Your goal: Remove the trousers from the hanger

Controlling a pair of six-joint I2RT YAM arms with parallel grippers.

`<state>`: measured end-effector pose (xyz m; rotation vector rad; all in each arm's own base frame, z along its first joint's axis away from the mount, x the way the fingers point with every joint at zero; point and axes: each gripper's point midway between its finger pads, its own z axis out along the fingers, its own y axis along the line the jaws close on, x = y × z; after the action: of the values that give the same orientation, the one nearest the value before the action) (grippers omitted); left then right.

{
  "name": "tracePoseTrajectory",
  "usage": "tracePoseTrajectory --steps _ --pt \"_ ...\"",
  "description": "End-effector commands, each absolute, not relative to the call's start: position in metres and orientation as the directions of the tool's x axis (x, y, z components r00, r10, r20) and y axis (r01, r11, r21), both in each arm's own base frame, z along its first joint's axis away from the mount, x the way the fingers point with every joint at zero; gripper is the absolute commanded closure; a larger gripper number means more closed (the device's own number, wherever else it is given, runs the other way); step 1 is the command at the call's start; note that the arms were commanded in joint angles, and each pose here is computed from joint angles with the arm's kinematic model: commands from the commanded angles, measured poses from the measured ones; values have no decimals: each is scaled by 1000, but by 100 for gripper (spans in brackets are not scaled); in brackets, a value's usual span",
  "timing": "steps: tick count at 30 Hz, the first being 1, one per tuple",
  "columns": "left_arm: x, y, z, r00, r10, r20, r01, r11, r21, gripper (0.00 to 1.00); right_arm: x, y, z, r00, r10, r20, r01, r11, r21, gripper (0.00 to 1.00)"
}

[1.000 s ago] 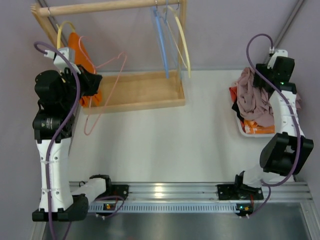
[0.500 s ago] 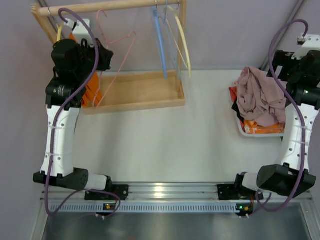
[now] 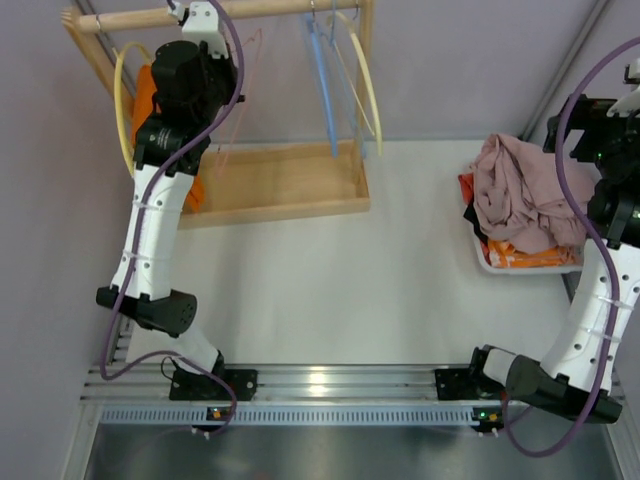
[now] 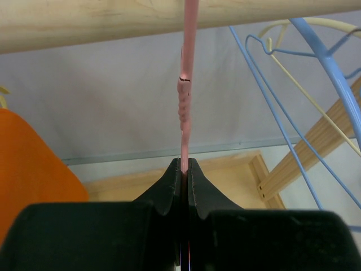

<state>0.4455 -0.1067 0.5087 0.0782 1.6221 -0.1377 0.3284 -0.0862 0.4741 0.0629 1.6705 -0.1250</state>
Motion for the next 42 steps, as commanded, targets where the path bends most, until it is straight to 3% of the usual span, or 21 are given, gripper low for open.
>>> tracePoseTrajectory --steps 1,21,32,37,42 --pt "458 -98 538 51 -25 -998 70 997 -21 100 313 -77 497 -49 -37 -998 96 995 -41 0" --pt "510 -176 487 12 53 -999 161 985 54 100 302 -78 498 -52 -32 -998 113 993 -37 1" --pt "507 -218 480 20 80 -997 226 971 82 100 300 -76 498 -52 -35 -998 108 993 -40 1" --pt "500 -213 485 25 88 -996 207 974 92 84 300 -74 496 -56 -23 -998 96 995 -29 1" --pt "481 -197 500 41 79 -996 179 980 85 56 301 -72 492 -62 -14 -998 87 996 -19 1"
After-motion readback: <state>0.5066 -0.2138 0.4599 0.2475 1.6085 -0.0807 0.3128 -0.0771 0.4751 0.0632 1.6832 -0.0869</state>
